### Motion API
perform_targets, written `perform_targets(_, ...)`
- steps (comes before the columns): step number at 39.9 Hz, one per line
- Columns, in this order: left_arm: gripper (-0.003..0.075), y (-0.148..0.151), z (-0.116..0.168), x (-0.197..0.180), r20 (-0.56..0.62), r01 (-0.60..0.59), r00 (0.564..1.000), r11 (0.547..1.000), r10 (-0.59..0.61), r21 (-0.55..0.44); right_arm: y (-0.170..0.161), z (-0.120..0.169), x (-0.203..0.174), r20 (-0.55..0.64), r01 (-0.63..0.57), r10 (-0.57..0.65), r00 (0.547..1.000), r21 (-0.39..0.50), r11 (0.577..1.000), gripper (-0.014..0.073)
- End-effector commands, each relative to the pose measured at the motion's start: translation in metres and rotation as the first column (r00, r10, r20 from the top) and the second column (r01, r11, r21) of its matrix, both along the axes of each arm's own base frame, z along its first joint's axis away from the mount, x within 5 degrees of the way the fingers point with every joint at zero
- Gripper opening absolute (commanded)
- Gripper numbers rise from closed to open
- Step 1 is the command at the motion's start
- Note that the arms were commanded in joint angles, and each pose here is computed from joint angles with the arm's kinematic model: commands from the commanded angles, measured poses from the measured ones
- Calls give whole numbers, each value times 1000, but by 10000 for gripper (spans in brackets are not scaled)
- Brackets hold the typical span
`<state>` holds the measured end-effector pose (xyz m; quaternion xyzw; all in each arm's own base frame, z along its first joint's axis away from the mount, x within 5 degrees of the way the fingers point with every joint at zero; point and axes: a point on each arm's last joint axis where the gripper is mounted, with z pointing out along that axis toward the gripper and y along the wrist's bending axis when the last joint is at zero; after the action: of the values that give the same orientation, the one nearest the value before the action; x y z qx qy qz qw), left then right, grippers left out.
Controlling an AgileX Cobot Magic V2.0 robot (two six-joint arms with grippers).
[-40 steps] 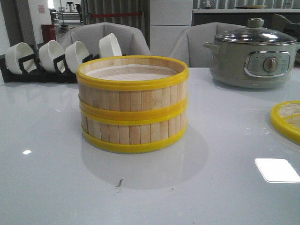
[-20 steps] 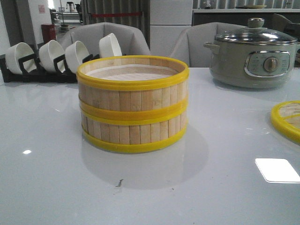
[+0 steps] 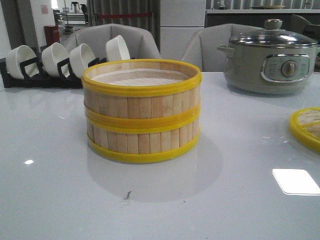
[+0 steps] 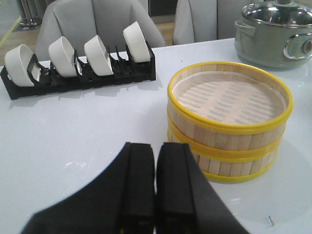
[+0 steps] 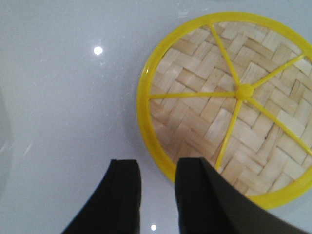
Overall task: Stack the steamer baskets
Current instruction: 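Lower the right gripper and grasp the lid's centre hub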
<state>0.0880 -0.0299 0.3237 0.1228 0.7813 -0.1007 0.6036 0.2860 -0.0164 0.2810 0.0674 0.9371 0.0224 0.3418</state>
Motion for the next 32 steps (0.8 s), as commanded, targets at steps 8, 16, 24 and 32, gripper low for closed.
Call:
perform_targets(8, 95, -3, 15, 2, 82, 18, 997, 999, -15, -43, -40, 2, 60, -58, 86, -86, 995, -10, 996, 314)
perform_targets(16, 95, -3, 15, 2, 82, 18, 997, 999, -15, -43, -61, -11, 78, -92, 134, -134, 987, -7, 991, 314)
perform_targets(24, 95, -3, 15, 2, 82, 18, 997, 999, -15, -43, -72, -21, 87, -104, 157, -157, 982, -6, 988, 314)
perform_targets(32, 95, -3, 15, 2, 82, 18, 997, 999, -15, -43, -79, -25, 93, -68, 168, -169, 983, -21, 986, 314)
